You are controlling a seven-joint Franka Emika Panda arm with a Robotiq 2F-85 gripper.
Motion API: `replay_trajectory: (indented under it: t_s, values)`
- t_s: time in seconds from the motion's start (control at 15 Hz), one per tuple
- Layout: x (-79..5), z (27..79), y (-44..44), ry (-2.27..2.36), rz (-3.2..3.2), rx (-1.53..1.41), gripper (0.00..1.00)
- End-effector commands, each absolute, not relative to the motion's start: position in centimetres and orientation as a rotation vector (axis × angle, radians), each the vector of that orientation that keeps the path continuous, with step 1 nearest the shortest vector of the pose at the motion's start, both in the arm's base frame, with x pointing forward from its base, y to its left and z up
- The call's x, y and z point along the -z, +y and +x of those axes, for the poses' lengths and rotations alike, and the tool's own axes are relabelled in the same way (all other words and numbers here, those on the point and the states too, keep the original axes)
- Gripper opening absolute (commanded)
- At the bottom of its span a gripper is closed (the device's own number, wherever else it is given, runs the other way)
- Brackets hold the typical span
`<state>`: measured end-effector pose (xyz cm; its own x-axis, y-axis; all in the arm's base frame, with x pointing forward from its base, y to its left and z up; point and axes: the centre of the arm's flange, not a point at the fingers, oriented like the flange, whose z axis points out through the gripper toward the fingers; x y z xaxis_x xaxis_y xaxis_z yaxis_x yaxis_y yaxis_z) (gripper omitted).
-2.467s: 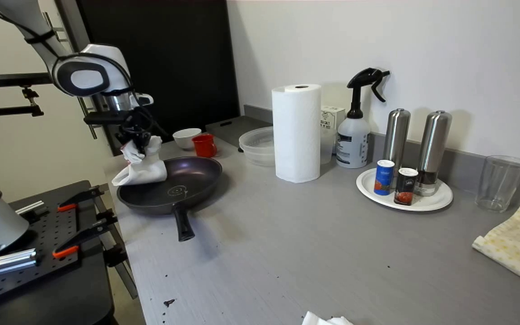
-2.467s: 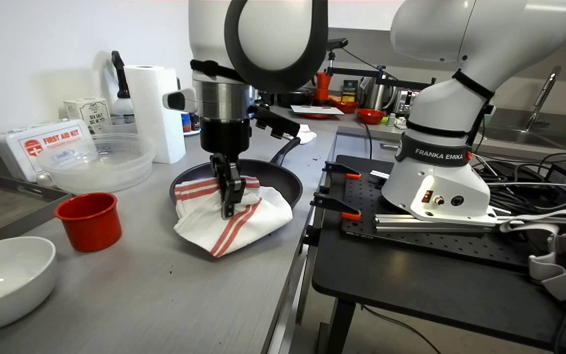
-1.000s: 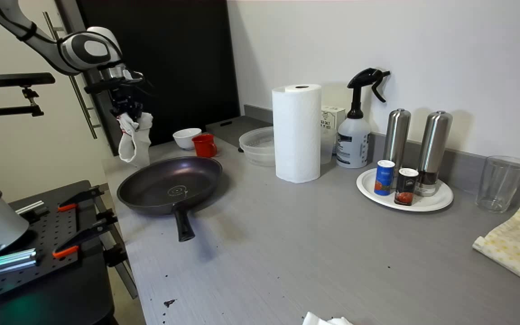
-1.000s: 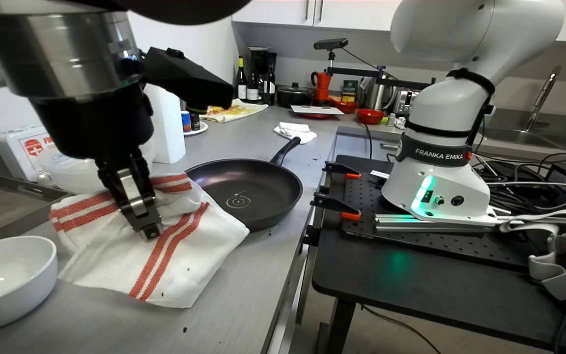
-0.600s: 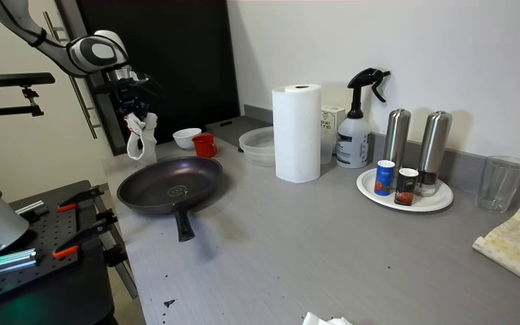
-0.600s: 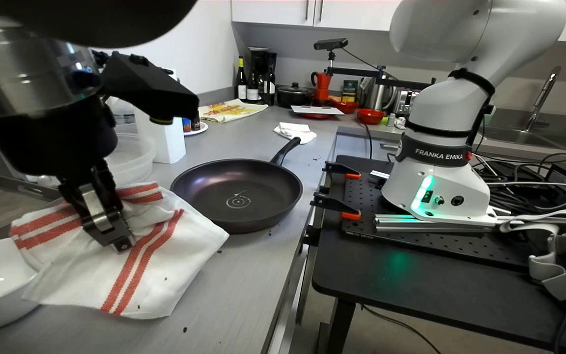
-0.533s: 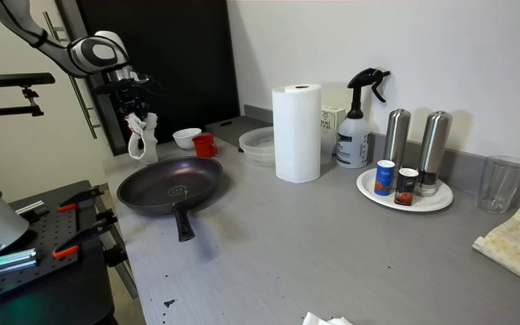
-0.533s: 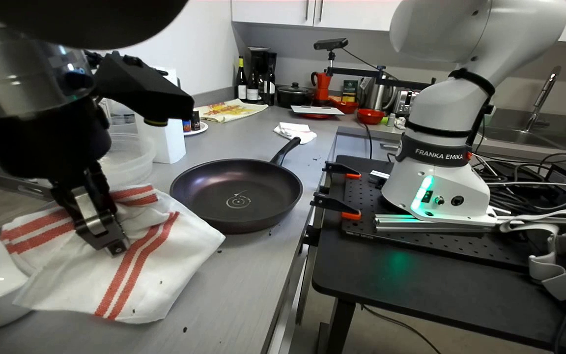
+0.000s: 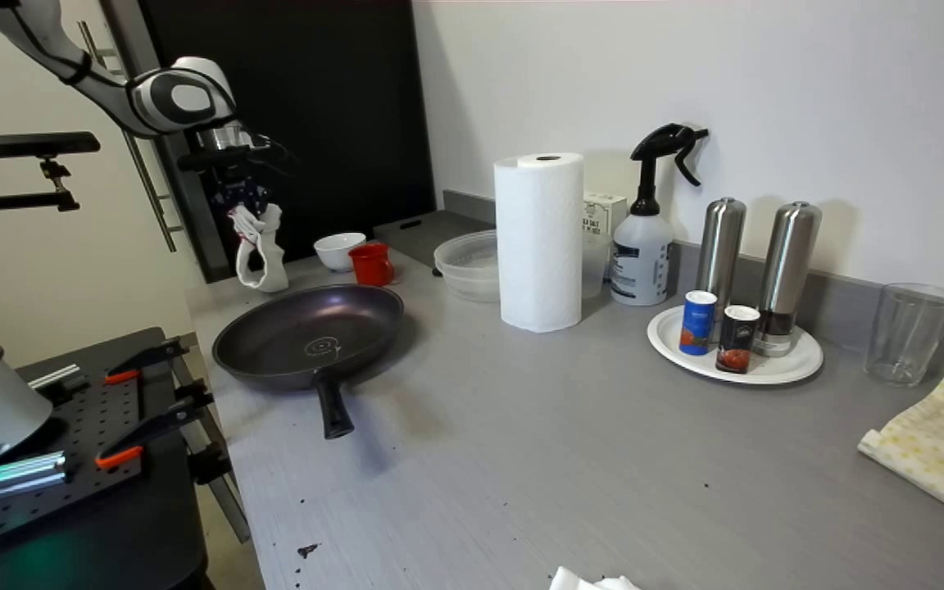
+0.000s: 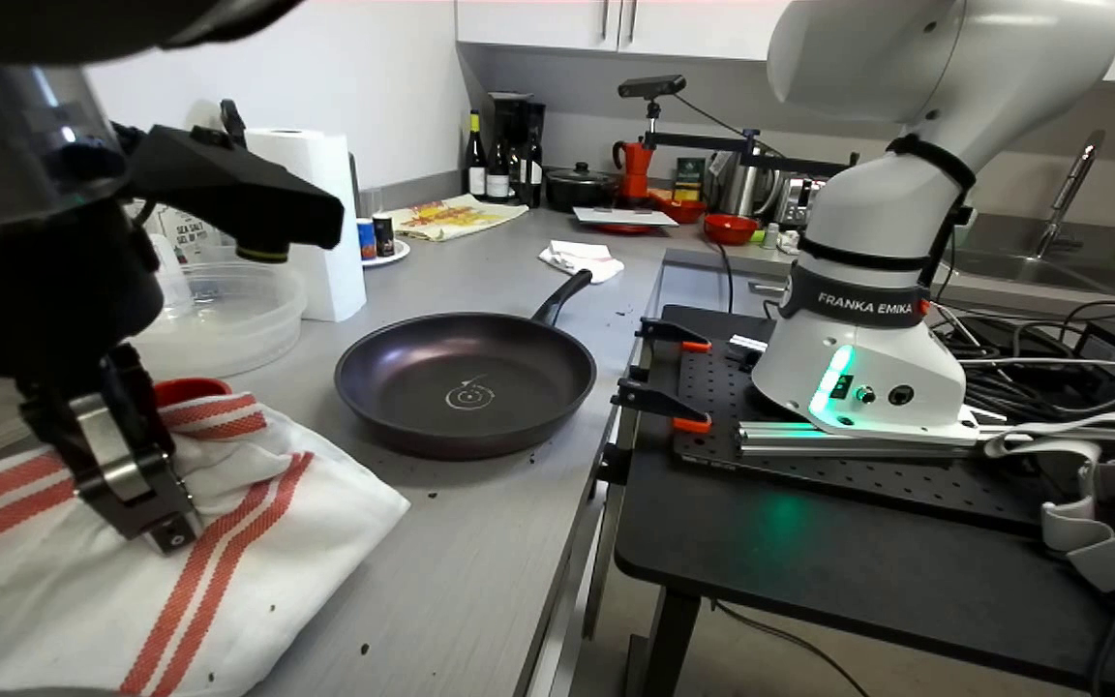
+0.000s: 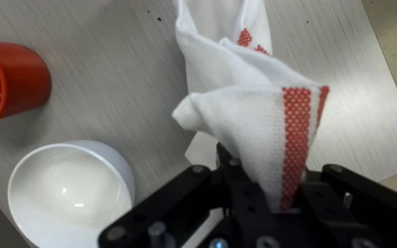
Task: Clean the pan
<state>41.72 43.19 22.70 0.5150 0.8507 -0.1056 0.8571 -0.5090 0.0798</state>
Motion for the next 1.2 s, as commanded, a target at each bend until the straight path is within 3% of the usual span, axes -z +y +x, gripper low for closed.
replay_trajectory:
  t_s: [0.0, 0.53, 1.13]
  values:
    - [-21.3, 43.6, 42.1, 1.551, 2.685, 0.067, 0.04]
    - [-15.7, 46.1, 37.5, 1.543, 2.846, 0.124, 0.04]
    - [-10.4, 42.7, 35.2, 1.496, 2.901, 0.200, 0.04]
